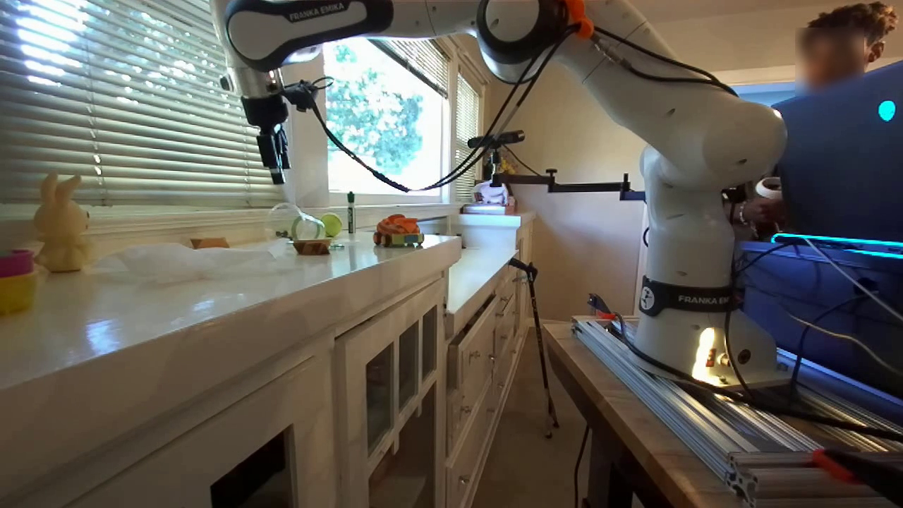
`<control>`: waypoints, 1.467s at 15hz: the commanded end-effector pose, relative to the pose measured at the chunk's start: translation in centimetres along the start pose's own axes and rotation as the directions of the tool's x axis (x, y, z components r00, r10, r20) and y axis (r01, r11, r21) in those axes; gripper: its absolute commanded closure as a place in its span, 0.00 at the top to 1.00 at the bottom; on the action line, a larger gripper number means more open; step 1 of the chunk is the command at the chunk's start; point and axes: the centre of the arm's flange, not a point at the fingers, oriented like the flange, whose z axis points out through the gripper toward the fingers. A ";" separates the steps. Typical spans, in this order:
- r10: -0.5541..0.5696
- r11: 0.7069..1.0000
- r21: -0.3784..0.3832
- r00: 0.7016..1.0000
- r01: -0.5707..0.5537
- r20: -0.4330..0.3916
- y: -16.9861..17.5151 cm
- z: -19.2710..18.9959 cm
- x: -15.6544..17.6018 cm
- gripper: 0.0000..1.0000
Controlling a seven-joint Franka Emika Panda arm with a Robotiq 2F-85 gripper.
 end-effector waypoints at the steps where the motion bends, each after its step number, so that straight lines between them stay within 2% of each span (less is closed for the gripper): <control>1: -0.145 0.987 0.047 0.983 0.152 -0.114 -1.0 -5.0 -3.9 1.00; 4: -0.252 0.963 0.046 0.946 0.266 -0.204 -1.6 -8.3 -6.9 1.00; 7: -0.329 0.928 0.076 0.896 0.366 -0.299 -1.5 -9.7 -9.9 1.00; 10: -0.382 0.880 0.123 0.837 0.459 -0.393 -0.8 -8.7 -12.8 1.00; 13: -0.445 0.807 0.171 0.772 0.566 -0.454 0.7 -5.9 -15.5 1.00; 14: -0.456 0.785 0.216 0.778 0.580 -0.433 1.2 -4.5 -16.3 1.00; 15: -0.423 0.832 0.176 0.806 0.527 -0.415 2.3 -6.7 -11.8 1.00; 18: -0.442 0.802 0.216 0.796 0.557 -0.413 2.5 -4.1 -14.1 1.00; 20: -0.448 0.797 0.217 0.792 0.564 -0.414 2.0 -4.2 -14.1 1.00; 21: -0.468 0.785 0.203 0.775 0.585 -0.424 2.3 -4.2 -14.2 1.00; 22: -0.479 0.788 0.193 0.778 0.585 -0.407 2.5 -3.9 -14.3 1.00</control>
